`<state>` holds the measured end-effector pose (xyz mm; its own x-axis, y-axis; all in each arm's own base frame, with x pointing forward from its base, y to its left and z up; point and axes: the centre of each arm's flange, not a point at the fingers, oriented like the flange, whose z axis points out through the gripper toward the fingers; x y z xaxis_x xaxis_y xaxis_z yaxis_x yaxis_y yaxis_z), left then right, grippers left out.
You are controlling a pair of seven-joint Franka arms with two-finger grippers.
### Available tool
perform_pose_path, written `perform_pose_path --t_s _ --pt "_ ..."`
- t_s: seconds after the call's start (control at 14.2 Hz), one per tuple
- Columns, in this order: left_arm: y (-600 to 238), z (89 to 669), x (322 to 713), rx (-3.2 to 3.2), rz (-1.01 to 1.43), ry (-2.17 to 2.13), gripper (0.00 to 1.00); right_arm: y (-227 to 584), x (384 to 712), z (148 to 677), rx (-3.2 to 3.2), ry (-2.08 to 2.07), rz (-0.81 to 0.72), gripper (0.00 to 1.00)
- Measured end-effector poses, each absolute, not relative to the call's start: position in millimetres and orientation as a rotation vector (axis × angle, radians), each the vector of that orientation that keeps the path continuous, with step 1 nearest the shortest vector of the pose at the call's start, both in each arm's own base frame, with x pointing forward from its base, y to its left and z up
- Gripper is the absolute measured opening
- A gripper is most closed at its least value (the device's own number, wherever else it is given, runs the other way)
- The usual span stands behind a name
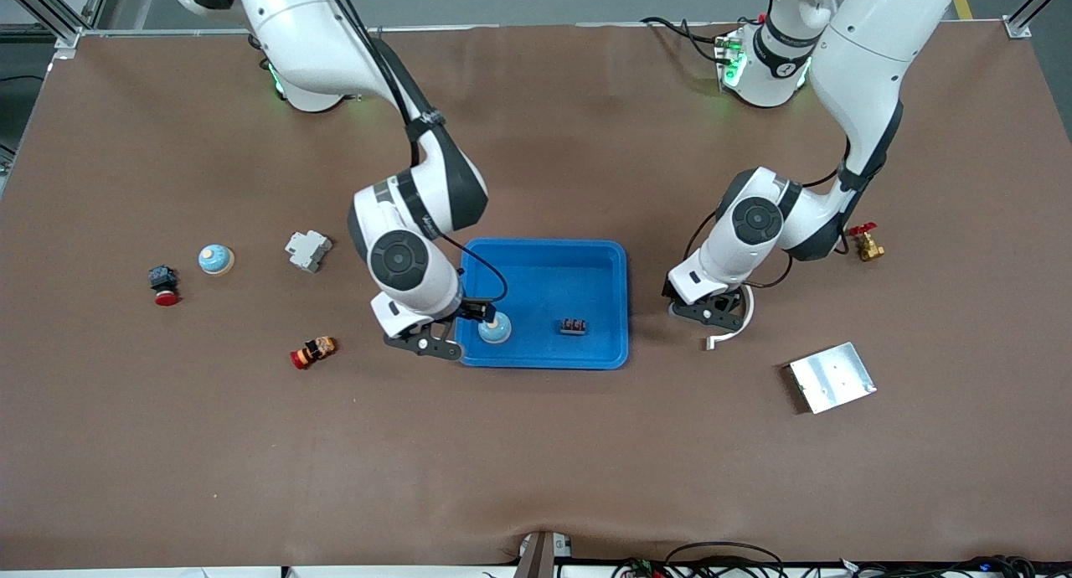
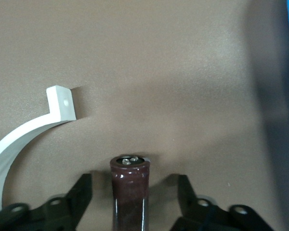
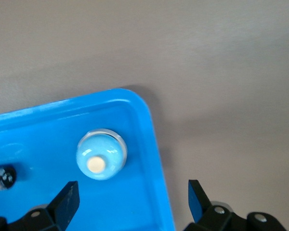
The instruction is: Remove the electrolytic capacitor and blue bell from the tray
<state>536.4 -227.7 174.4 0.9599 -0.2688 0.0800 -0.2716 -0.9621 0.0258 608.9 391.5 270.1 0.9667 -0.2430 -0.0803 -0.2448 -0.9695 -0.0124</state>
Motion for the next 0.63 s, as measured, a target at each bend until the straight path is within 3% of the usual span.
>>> perform_pose_path --t_s 0.07,0.14,0.63 --pt "-228 175 537 3.074 0.118 -0.417 0.97 402 605 262 -3.095 0.395 0.111 1.0" --pt "-228 175 537 3.075 0.121 -0.411 1.0 412 600 255 -3.1 0.397 0.108 1.0" --pt "-246 224 567 3.153 0.033 -0.102 1.0 440 599 235 -3.106 0.423 0.078 1.0"
